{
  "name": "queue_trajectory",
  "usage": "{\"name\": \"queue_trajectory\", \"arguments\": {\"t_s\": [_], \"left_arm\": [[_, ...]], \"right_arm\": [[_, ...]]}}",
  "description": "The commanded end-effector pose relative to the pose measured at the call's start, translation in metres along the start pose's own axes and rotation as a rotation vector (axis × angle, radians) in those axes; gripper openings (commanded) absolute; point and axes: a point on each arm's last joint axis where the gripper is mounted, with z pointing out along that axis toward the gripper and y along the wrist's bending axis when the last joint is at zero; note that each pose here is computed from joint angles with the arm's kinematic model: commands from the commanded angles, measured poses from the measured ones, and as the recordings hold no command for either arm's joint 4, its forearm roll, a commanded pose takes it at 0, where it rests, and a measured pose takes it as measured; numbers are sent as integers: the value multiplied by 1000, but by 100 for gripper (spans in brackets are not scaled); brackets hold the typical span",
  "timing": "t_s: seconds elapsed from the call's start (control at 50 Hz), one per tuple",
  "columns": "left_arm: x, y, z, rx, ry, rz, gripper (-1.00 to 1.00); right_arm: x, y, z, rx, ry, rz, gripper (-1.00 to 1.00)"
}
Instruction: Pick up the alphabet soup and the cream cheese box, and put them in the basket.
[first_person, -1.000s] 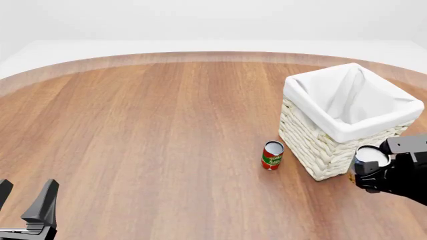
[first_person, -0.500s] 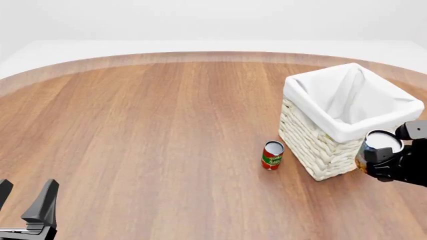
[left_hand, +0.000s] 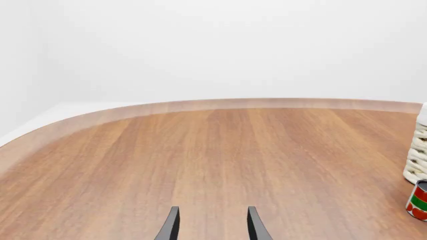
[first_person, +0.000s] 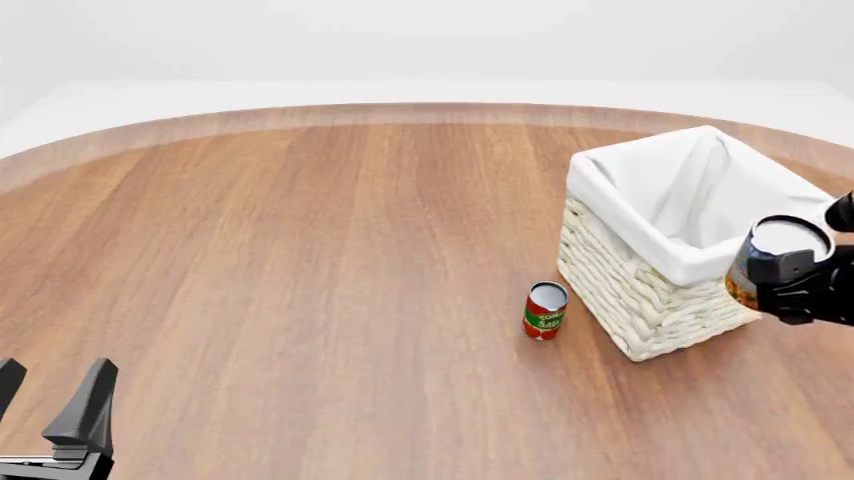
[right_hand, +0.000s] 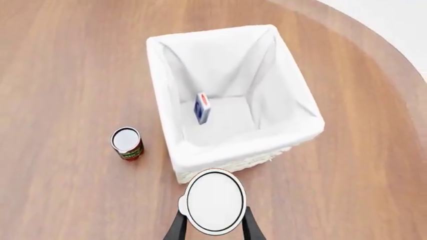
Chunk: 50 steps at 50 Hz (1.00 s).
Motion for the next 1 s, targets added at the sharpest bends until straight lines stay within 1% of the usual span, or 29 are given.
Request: {"name": "queue_trajectory", "arguments": {"t_s": [0.02, 0.3, 0.38, 0.5, 0.6, 0.78, 1.0], "left_arm": [[0, 0, 0, 0, 0, 0, 100], [0, 0, 0, 0, 0, 0, 100], [0, 0, 0, 0, 0, 0, 100], [0, 0, 0, 0, 0, 0, 100], [0, 0, 0, 0, 0, 0, 100], [0, 0, 0, 0, 0, 0, 100], [0, 0, 0, 0, 0, 0, 100]], "right_arm": [[-18, -3, -12, 6, -41, 10, -100], [-38, -7, -15, 8, -69, 6, -100], [-41, -7, -11, 9, -68, 7, -100], [-53, -8, -14, 3, -88, 7, -100], [-60, -9, -12, 2, -89, 3, -100], [-73, -12, 5, 3, -80, -8, -100], [-81, -12, 32, -4, -54, -32, -100]]}}
